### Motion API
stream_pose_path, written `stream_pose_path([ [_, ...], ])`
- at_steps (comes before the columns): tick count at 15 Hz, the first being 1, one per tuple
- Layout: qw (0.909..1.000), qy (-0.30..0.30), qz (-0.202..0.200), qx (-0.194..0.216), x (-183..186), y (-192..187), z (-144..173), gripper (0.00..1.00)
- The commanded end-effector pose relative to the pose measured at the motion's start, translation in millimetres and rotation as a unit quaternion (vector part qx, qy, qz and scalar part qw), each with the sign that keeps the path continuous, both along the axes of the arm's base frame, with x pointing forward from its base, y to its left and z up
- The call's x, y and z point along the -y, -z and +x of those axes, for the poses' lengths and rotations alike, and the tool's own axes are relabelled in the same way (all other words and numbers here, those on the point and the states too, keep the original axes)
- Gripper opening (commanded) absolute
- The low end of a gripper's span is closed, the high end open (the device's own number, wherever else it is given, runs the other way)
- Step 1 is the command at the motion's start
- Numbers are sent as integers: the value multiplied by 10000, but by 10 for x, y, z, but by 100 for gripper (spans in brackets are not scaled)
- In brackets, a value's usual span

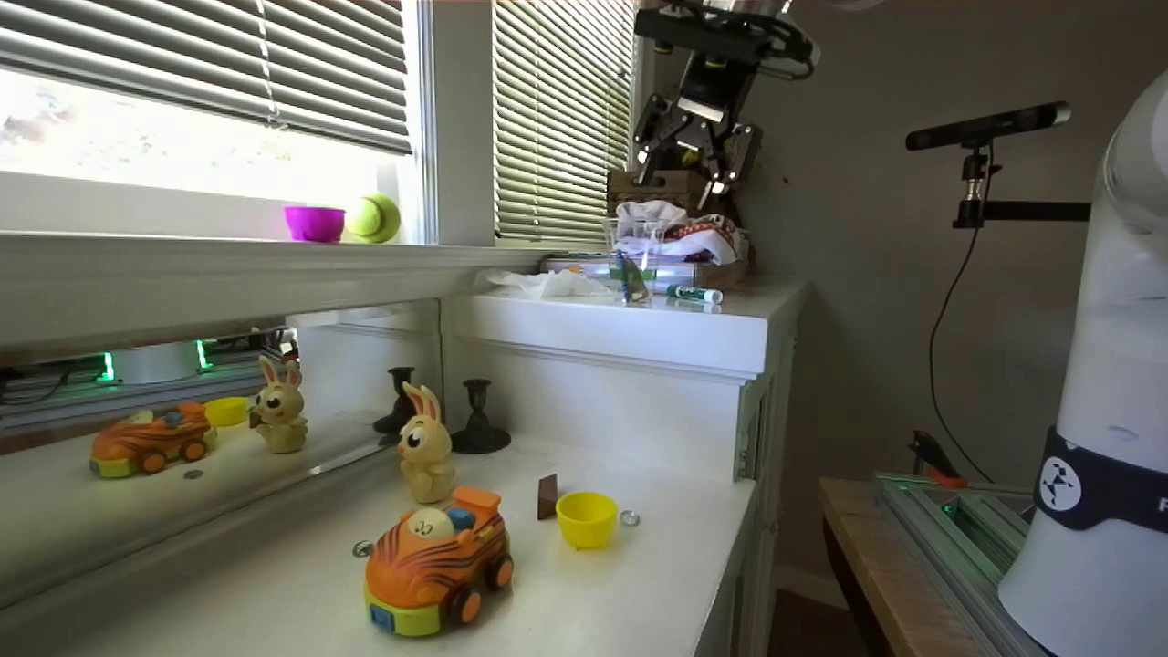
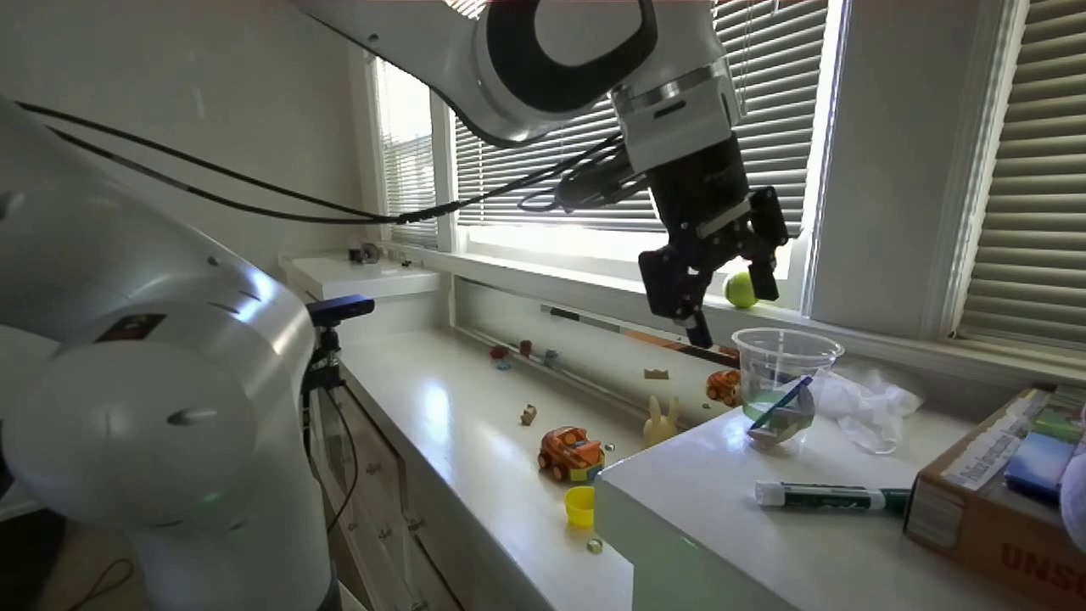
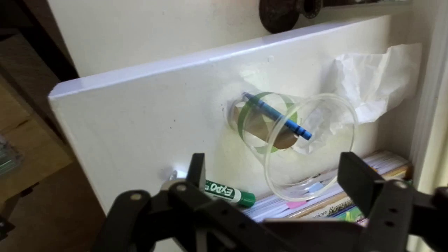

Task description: Place the clear cup upright.

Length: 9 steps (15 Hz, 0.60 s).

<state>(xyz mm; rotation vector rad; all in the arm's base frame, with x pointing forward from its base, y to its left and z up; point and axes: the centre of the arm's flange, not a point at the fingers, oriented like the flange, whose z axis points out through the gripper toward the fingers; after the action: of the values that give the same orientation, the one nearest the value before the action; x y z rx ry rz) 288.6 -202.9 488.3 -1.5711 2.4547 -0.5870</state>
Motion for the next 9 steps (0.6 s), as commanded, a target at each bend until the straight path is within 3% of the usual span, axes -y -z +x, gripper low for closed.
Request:
stream_pose_path([
  [1, 9963, -665, 90, -541, -226, -552, -180, 100],
  [5, 9804, -1606, -168, -1130, -393, -1113, -123, 100],
  [9, 9547, -2655, -82, -1341, -357, -1557, 143, 100],
])
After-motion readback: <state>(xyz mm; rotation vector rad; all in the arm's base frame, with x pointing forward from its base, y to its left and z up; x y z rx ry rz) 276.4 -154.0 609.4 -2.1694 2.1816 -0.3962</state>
